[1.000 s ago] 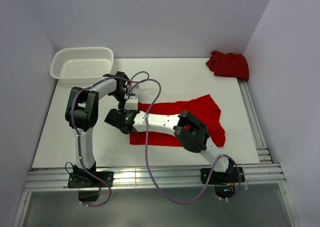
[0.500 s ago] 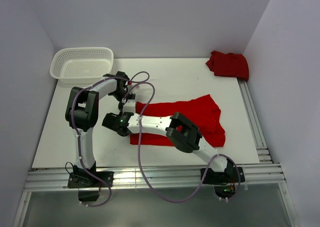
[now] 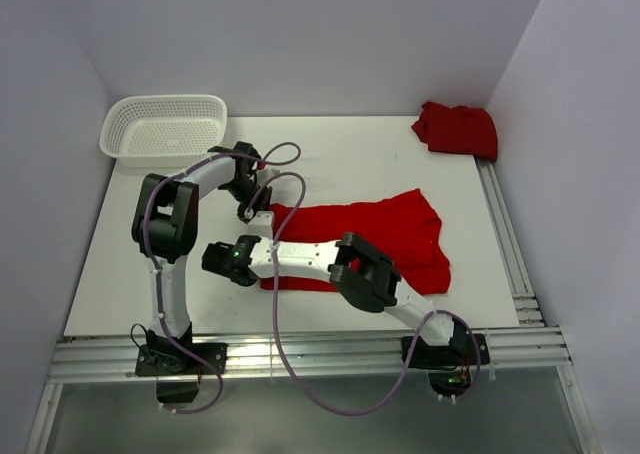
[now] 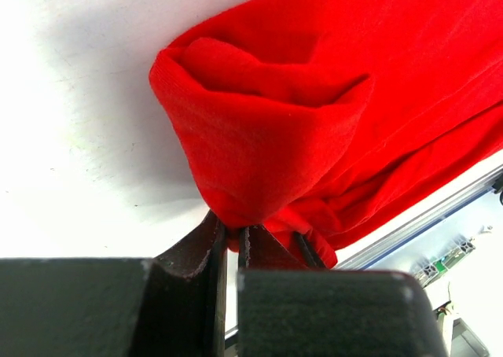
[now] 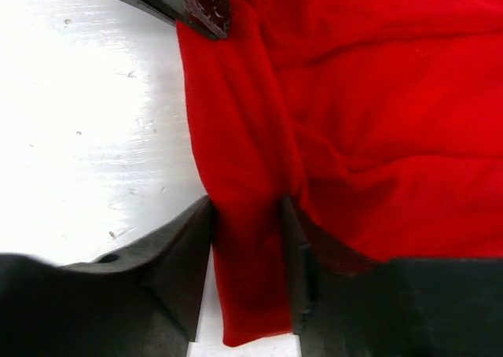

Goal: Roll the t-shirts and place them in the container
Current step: Roll the tshirt

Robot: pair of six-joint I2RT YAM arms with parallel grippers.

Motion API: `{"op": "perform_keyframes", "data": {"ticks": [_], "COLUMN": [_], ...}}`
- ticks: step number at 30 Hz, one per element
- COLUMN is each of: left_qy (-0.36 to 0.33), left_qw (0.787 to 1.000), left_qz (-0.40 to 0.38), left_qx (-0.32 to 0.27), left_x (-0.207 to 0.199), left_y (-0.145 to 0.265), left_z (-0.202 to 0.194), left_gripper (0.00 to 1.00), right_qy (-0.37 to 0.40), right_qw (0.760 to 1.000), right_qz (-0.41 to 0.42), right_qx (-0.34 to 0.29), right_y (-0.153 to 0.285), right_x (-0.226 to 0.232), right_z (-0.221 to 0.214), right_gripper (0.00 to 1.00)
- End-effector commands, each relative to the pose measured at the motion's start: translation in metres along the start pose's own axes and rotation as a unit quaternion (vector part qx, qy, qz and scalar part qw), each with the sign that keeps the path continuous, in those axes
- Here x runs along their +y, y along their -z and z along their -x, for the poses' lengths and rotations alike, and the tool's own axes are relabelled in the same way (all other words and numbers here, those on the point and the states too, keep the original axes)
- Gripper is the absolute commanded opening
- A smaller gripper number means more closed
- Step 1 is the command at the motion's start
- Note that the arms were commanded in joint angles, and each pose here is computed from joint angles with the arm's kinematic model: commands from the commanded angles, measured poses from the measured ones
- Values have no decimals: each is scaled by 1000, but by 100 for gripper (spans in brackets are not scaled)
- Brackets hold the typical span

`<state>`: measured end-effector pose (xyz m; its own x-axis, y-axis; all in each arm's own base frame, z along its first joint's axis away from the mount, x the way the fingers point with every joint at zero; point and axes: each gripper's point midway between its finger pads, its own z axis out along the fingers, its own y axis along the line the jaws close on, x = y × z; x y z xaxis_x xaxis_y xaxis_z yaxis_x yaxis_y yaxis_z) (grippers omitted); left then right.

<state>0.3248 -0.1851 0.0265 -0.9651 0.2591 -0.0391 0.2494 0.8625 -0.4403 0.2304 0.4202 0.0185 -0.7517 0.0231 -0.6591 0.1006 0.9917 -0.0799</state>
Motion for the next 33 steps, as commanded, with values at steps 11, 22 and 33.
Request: {"op": "perform_keyframes", "data": {"ticks": [11,22,33], "left_qy": [-55,-82,-58], "left_qw": [993,973,978], "left_qz": [-58,-171,-184], "left_qx": [-82,-131,-76], "left_x": [-26,-39,2], "left_y": [39,102,31], "left_z": [49,52,-7], "left_gripper": [37,63,64], "right_qy": [-91,-282,-401], "right_qw": [975,876,792], "right_qz": [183,372,431], "right_qx": [83,123,161], "right_y": [8,21,7], "right_x": [25,7,-1], "right_z": [-33,0,-2], "right_gripper": [6,3,2]}}
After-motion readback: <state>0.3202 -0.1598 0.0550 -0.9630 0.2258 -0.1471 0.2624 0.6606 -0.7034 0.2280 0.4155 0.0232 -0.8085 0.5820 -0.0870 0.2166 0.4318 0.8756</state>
